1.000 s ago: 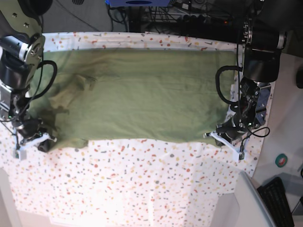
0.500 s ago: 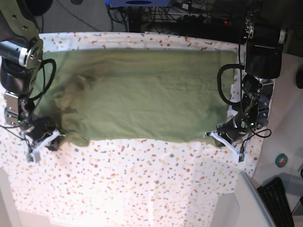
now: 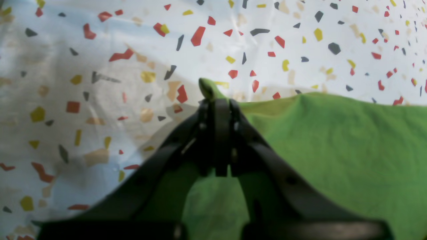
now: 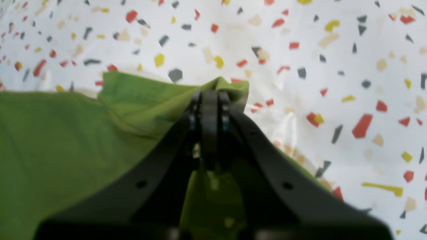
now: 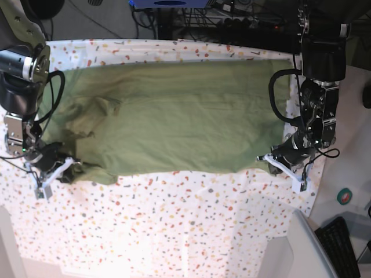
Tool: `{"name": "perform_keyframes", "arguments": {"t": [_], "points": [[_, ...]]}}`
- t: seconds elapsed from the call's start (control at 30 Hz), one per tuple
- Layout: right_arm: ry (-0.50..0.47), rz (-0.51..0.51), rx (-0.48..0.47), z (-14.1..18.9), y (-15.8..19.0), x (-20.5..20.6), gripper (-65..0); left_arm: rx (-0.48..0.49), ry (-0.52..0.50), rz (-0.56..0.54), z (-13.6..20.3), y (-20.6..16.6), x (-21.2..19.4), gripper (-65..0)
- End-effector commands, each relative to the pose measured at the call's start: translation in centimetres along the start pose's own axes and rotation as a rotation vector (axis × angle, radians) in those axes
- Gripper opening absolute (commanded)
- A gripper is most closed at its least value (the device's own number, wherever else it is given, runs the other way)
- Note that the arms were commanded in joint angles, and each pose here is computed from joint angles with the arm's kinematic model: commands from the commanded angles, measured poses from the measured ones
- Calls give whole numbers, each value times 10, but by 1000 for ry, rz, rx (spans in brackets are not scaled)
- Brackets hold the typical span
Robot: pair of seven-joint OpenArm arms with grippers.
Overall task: Layout the t-shirt on the table in an organized manner, then fold the t-shirt properly
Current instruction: 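Hold both hem corners and lift them toward the collar edge, then lay the held hem onto the collar edge with both grippers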
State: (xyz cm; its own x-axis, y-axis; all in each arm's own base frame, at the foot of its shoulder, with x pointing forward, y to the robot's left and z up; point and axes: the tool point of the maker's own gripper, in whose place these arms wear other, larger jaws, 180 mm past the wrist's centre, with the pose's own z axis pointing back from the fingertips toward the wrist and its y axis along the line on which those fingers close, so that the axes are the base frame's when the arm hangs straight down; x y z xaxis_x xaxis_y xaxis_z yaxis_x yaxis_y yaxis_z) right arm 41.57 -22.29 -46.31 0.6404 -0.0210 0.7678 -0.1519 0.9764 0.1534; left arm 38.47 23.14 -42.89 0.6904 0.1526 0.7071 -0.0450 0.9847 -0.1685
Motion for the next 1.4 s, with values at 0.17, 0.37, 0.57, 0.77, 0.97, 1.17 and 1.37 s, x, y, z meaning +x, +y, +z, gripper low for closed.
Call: {"name": "perform_keyframes", "arguments": {"t": [0.17, 0.37, 0.57, 0.77, 0.97, 1.17, 1.37], "points": [[-67, 6, -16, 4, -11, 26, -650, -23, -79, -28, 11, -7, 23, -650], [-68, 24, -40, 10, -25, 29, -650, -39, -53, -58, 24, -15, 18, -650], [-81, 36, -68, 18, -40, 34, -650, -51, -45, -97, 37, -20, 14, -650], [-80, 57, -89, 27, -51, 32, -650, -45, -22, -118, 46, -15, -2, -650], [-30, 120, -114, 42, -54, 16, -650, -21, -12, -87, 53, 0, -11, -650], [-12, 128, -118, 46, -54, 6, -650, -114, 35, -10, 67, 1, -21, -650], [-2, 125, -169, 67, -60, -3, -650, -112, 60, -2, 70, 2, -35, -650]]}}
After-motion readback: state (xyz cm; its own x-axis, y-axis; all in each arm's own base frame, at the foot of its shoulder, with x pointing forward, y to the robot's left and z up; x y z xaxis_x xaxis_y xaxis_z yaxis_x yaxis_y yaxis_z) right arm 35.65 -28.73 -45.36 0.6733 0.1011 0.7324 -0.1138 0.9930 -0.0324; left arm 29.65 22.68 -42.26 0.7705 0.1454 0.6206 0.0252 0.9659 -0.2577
